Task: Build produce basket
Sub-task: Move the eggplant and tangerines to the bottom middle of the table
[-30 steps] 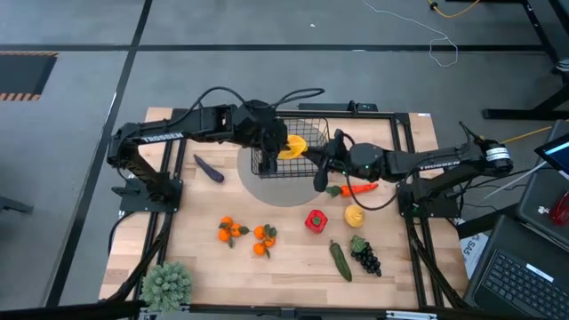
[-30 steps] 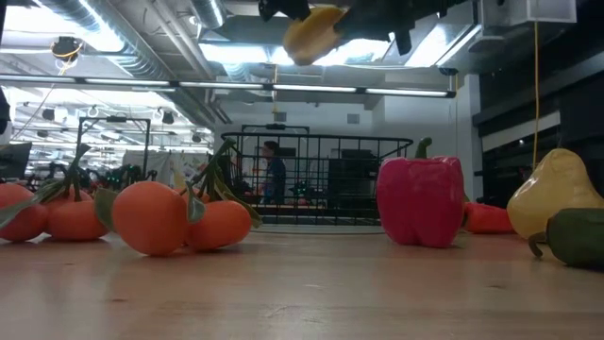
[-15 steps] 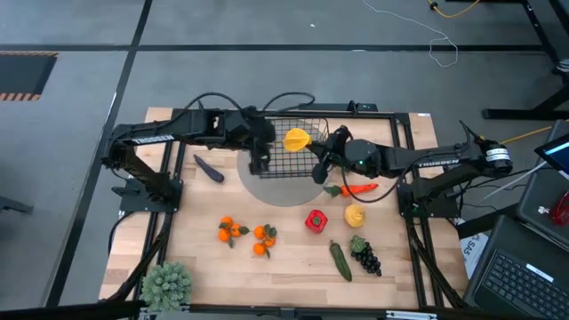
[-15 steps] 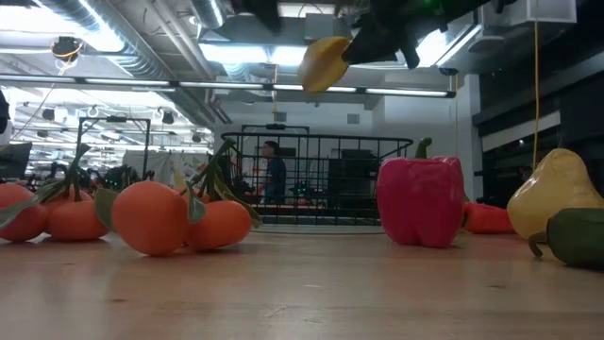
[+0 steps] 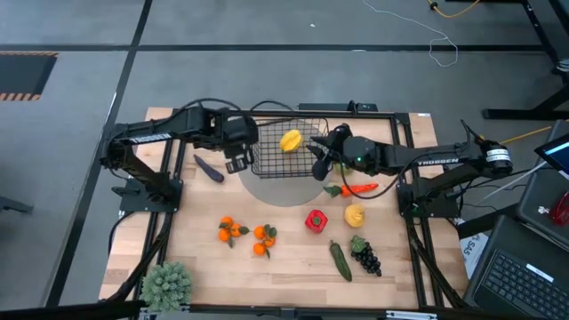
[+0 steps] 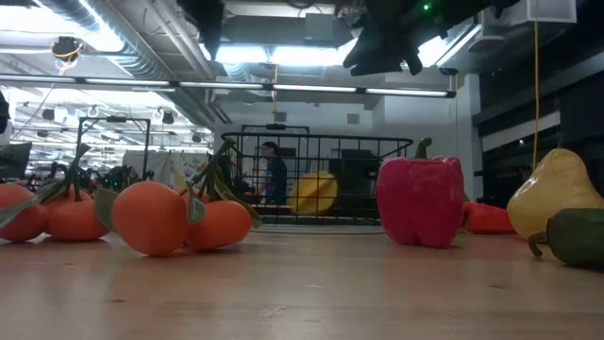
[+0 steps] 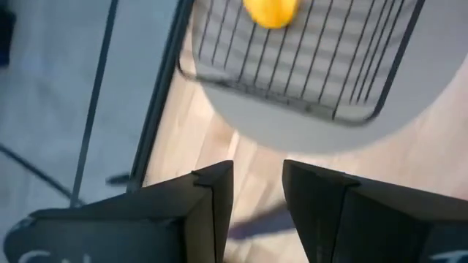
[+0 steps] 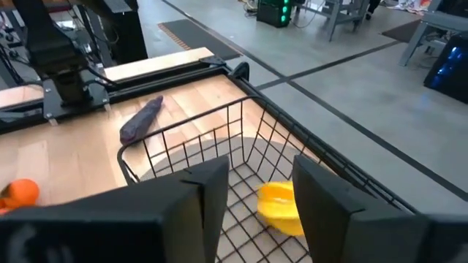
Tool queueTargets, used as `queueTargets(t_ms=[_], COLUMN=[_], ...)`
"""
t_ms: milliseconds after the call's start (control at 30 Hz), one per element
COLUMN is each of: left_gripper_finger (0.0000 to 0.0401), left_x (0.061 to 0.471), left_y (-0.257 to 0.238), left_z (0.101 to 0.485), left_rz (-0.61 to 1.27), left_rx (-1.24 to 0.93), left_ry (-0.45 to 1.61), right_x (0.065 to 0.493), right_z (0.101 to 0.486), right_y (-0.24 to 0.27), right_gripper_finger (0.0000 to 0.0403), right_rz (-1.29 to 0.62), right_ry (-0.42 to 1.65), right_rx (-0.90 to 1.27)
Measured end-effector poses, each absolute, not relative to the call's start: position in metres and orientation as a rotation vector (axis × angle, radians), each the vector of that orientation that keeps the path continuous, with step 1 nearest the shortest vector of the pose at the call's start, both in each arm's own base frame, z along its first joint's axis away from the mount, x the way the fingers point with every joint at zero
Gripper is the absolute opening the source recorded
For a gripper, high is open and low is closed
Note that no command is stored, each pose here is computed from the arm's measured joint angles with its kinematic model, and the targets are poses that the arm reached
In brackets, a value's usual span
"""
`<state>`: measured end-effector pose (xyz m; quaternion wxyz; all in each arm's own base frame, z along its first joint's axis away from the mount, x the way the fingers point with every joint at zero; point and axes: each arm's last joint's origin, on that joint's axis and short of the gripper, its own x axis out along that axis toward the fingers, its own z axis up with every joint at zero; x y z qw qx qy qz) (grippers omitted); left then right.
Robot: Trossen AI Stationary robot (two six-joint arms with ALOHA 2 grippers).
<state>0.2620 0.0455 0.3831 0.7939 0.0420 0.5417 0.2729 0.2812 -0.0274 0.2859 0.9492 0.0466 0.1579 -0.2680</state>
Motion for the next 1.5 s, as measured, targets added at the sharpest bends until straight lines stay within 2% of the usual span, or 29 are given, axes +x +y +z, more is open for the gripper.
queueTargets(t_ms=[167, 300, 600, 767, 1000, 1133, 1500], left_gripper_finger=[0.0106, 0.0106, 0.0106, 0.0106, 0.0106, 0.0106, 0.0106], left_x=[0.246, 0.243, 0.195, 0.157, 0.118, 0.112, 0.107], left_y=[0.044, 0.044, 0.042, 0.037, 0.028, 0.024, 0.015], left_z=[0.379, 0.374, 0.369, 0.355, 0.323, 0.308, 0.249], left_rz=[0.638, 0.672, 0.722, 0.79, 0.959, 0.937, 0.815], left_rx=[0.054, 0.04, 0.008, -0.091, -0.377, -0.422, -0.421], left_ry=[1.316, 1.316, 1.296, 1.196, 1.025, 0.935, 0.818], right_x=[0.28, 0.281, 0.256, 0.227, 0.175, 0.164, 0.153], right_z=[0.283, 0.281, 0.299, 0.307, 0.304, 0.305, 0.292], right_y=[-0.027, -0.024, -0.017, -0.016, -0.012, -0.013, -0.004], right_gripper_finger=[0.0142, 0.0143, 0.0143, 0.0143, 0.0143, 0.0143, 0.0143], right_rz=[-0.524, -0.436, -0.271, -0.295, -0.368, -0.464, -0.476], right_ry=[0.357, 0.374, 0.389, 0.455, 0.664, 0.666, 0.819], right_rx=[0.093, 0.148, 0.282, 0.345, 0.51, 0.557, 0.549])
